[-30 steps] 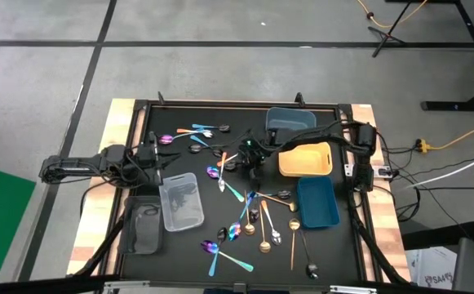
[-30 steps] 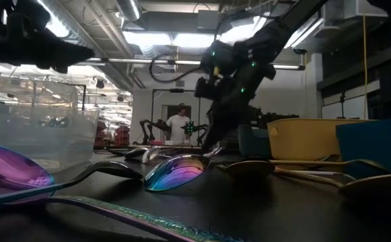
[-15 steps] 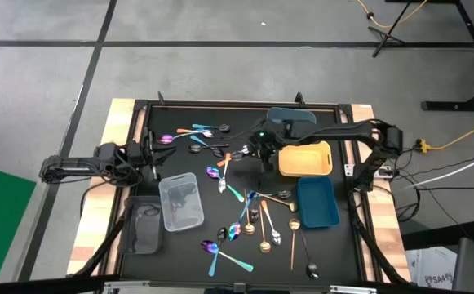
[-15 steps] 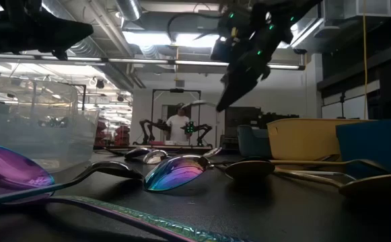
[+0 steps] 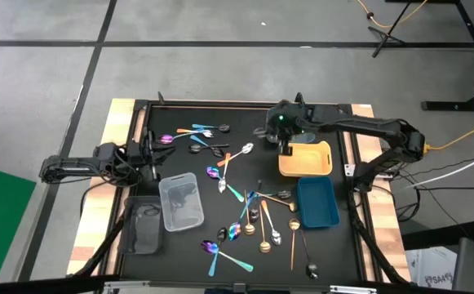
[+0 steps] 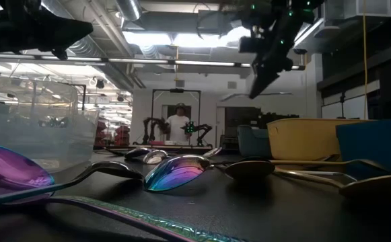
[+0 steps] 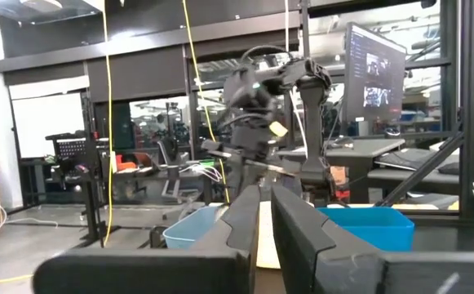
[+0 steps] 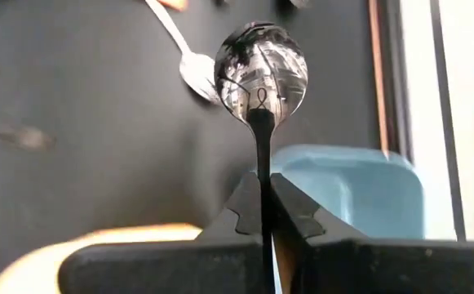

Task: Sort silverware by color (type)
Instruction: Put the black spoon into the light blue bin

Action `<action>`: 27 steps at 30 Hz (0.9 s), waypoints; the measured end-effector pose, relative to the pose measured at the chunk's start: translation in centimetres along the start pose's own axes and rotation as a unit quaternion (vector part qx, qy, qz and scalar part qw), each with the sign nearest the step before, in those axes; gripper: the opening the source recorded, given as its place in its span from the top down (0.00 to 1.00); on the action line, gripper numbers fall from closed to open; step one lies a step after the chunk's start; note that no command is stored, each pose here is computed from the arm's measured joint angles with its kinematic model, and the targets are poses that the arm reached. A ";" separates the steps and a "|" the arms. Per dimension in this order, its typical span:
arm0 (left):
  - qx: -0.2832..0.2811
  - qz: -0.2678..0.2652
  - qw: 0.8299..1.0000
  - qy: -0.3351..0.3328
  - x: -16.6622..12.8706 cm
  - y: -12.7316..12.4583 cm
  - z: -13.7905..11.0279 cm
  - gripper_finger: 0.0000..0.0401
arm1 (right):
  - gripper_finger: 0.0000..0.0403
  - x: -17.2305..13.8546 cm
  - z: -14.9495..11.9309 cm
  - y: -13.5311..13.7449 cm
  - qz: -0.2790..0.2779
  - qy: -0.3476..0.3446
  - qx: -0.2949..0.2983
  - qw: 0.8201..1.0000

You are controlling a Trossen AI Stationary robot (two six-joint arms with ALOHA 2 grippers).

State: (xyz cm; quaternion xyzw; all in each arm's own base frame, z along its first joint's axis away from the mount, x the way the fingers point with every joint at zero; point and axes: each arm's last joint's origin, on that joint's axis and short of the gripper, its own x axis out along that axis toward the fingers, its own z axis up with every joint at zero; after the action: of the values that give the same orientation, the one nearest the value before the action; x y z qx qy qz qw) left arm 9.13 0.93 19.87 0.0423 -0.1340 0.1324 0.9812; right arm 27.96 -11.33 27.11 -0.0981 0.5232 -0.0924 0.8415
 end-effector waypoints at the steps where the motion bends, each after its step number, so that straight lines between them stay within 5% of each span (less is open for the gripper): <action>1: 0.000 0.000 1.000 -0.001 0.0 0.0 0.0 0.93 | 1.00 0.1 -0.4 -0.7 -0.002 0.008 0.005 1.000; 13: -0.001 0.000 1.000 -0.003 0.0 0.0 0.1 0.93 | 1.00 2.2 -6.4 -6.3 0.022 0.041 0.048 0.998; 27: -0.004 0.000 1.000 -0.006 0.0 0.0 0.1 0.93 | 1.00 6.3 -10.4 -5.7 0.015 -0.015 0.056 0.998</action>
State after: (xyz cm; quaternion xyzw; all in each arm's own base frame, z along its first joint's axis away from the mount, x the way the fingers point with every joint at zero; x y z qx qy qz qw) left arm 9.10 0.93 19.98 0.0388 -0.1405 0.1319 0.9805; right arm 21.06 -19.18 18.71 -0.0445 0.5063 -0.1077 0.8545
